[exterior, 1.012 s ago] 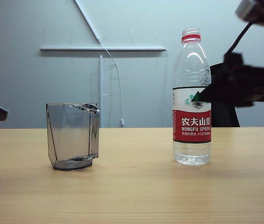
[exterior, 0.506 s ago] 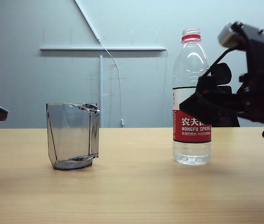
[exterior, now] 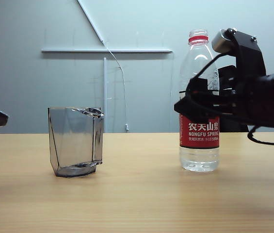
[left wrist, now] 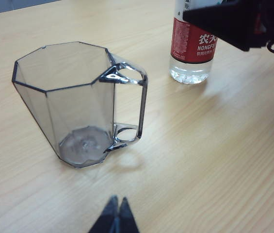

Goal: Pick up the mineral water bottle on the table and pour water into the mug until it's half full.

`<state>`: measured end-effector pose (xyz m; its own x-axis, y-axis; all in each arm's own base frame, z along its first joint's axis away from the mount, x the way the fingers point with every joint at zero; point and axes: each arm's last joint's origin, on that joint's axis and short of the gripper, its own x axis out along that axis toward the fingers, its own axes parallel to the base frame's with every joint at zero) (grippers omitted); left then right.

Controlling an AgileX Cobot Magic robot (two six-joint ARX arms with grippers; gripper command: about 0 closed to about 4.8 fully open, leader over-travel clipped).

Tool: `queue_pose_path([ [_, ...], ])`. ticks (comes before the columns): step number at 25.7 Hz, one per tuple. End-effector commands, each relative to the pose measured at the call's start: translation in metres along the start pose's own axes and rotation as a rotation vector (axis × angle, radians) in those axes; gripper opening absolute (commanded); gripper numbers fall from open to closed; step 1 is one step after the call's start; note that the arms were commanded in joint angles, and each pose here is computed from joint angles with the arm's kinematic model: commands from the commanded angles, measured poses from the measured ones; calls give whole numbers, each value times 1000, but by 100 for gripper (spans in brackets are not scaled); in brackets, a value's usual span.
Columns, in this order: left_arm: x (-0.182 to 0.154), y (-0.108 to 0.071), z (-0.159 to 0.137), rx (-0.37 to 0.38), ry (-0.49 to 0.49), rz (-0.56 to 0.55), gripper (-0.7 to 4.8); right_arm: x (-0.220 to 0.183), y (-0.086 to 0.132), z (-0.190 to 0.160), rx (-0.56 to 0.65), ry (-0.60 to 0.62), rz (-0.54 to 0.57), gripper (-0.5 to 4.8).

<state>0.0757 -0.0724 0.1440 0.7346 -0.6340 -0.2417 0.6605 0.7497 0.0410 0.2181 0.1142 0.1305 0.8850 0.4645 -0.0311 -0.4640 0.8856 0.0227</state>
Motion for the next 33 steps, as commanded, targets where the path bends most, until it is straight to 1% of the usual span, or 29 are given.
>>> queue_pose_path([
  [1,0,0,2,-4,-15,0,-2,4,0,6,4,-32,-2,479],
  [7,0,0,2,-4,-15,0,-2,7,0,5,8,-22,-1,479],
  [9,0,0,2,-4,-15,0,-2,8,0,4,10,-17,-1,437],
  [10,0,0,2,-4,-16,-1,-2,8,0,4,12,-17,-1,393],
  [12,0,0,2,-4,-17,0,-2,8,0,4,12,-18,-1,337],
  [17,-1,0,3,-5,-23,-1,-2,8,0,4,12,-18,-1,327],
  [18,-1,0,3,-5,-29,0,-2,8,0,4,12,-18,-1,288],
  [19,-2,0,4,-6,-39,0,-2,8,0,4,11,-19,-1,237],
  [24,-3,1,5,-8,-60,3,-2,7,0,8,8,-53,0,238],
  [26,-3,1,5,-8,-63,6,-2,6,0,15,-30,-73,0,238],
  [28,-3,1,6,-9,-64,7,-2,6,1,26,-124,-79,0,237],
  [29,-3,2,6,-11,-64,15,-2,7,1,35,-176,-65,-1,237],
  [32,-3,6,5,-19,-63,54,-2,13,2,58,-280,-6,8,237],
  [33,-3,7,5,-21,-63,65,-2,15,3,65,-318,8,32,237],
])
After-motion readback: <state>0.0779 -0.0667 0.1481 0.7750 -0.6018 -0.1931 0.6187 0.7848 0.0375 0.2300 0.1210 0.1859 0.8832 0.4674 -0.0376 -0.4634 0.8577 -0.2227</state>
